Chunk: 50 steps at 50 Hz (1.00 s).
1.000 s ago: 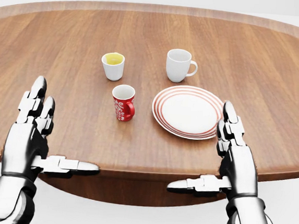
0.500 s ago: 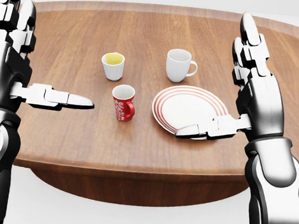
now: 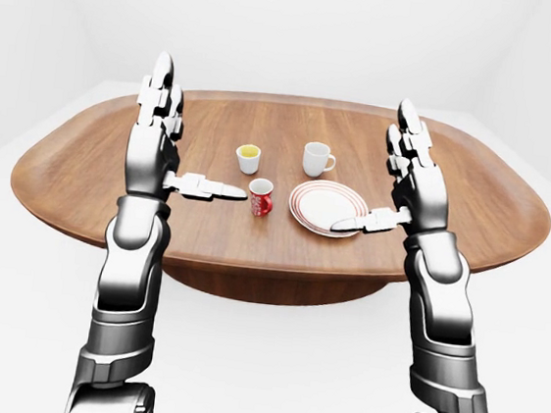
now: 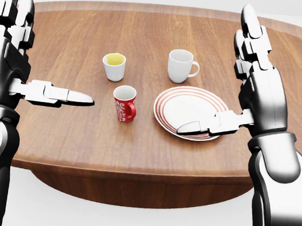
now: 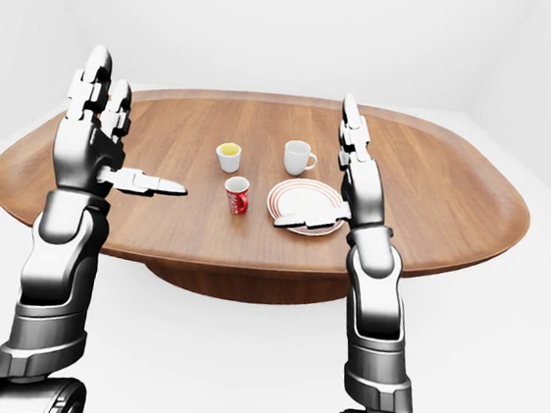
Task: Pick up the red mug and put it on the plate
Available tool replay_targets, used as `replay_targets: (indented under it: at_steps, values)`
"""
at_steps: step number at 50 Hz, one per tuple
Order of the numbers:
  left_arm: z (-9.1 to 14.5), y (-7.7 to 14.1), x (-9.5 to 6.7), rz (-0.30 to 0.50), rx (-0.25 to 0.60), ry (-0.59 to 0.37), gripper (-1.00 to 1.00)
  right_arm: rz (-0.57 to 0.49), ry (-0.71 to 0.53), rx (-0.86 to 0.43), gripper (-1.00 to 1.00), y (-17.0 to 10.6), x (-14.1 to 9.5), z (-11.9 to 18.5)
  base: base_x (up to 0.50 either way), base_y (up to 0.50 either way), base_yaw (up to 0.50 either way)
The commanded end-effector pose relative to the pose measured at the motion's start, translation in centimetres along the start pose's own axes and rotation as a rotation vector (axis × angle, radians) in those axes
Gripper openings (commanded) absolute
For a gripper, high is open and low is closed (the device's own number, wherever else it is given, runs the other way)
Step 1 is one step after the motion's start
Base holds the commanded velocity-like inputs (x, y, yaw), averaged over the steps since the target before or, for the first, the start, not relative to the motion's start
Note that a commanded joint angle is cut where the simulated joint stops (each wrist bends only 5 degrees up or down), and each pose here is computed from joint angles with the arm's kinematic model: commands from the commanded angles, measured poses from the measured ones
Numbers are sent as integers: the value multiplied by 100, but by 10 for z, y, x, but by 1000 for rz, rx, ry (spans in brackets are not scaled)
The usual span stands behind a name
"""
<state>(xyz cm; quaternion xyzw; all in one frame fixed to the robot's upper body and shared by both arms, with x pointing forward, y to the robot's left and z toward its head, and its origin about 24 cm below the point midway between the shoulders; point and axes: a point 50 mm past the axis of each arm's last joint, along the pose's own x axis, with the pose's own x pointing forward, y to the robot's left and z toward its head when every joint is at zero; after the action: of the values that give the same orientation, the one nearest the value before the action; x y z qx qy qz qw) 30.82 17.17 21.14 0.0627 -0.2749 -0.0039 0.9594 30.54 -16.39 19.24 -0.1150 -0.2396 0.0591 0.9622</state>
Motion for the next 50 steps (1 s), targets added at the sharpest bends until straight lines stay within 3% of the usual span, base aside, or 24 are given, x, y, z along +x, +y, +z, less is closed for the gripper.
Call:
replay_targets:
  at_steps: [1,30,50]
  values:
    - [-2,-1,0,-1,1,7,100,7,9,-2,100,2,1,-2,0,0,0]
    - [-2,-2,-3,-5,5,10,100,14,11,-5,100,4,0,-2,0,0,0]
    - [-3,-4,-3,-11,6,12,100,18,12,-7,100,4,0,-3,21,0,0]
